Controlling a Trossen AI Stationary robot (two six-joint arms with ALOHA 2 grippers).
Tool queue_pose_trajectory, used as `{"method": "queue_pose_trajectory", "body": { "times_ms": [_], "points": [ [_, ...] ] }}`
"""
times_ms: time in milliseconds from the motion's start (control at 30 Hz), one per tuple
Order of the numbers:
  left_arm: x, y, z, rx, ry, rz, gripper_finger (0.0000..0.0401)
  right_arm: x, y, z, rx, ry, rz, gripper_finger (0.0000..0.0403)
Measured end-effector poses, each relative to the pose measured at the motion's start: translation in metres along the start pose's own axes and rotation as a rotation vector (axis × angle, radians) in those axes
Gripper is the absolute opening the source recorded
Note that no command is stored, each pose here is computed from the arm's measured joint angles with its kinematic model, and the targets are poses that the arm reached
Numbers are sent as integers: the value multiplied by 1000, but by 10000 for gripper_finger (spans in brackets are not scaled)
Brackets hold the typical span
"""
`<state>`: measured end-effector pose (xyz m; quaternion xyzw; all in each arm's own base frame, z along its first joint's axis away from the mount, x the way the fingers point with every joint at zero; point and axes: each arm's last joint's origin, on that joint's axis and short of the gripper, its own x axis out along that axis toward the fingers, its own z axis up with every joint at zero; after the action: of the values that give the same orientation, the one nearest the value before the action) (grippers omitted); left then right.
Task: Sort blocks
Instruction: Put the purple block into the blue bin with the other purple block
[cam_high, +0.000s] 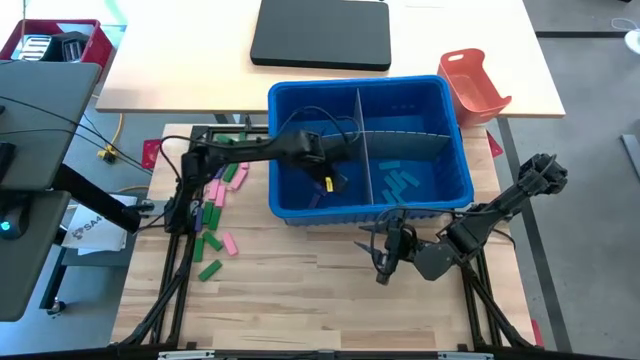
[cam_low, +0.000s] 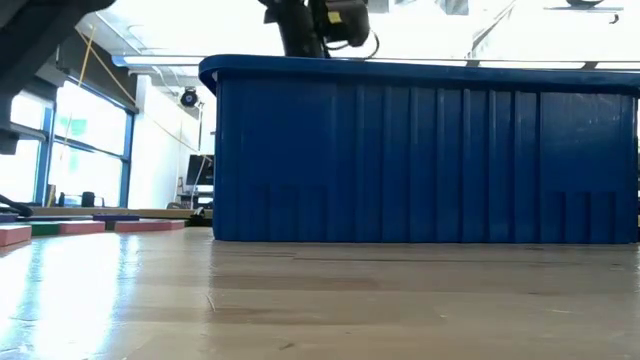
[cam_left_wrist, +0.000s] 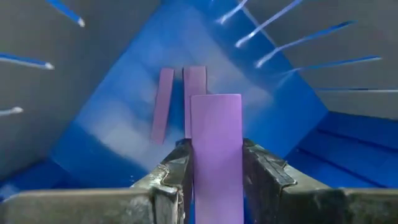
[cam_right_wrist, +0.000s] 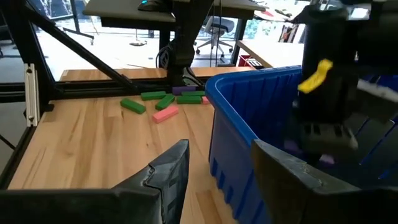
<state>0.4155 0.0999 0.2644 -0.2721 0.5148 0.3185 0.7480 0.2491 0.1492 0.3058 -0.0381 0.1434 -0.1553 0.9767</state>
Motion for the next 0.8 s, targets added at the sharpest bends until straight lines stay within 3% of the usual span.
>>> {"method": "queue_pose_trajectory", "body": {
  "times_ms": [133, 667, 800],
  "points": [
    [17, -3, 0, -47, 27, 22, 94, 0, 0, -1, 11, 10, 19, 169],
    [81, 2, -1, -55, 191, 41, 95, -3, 4, -3, 6, 27, 67, 169],
    [82, 3, 1, -5, 163, 70, 143, -3, 4, -3, 5, 28, 67, 169]
  ]
}}
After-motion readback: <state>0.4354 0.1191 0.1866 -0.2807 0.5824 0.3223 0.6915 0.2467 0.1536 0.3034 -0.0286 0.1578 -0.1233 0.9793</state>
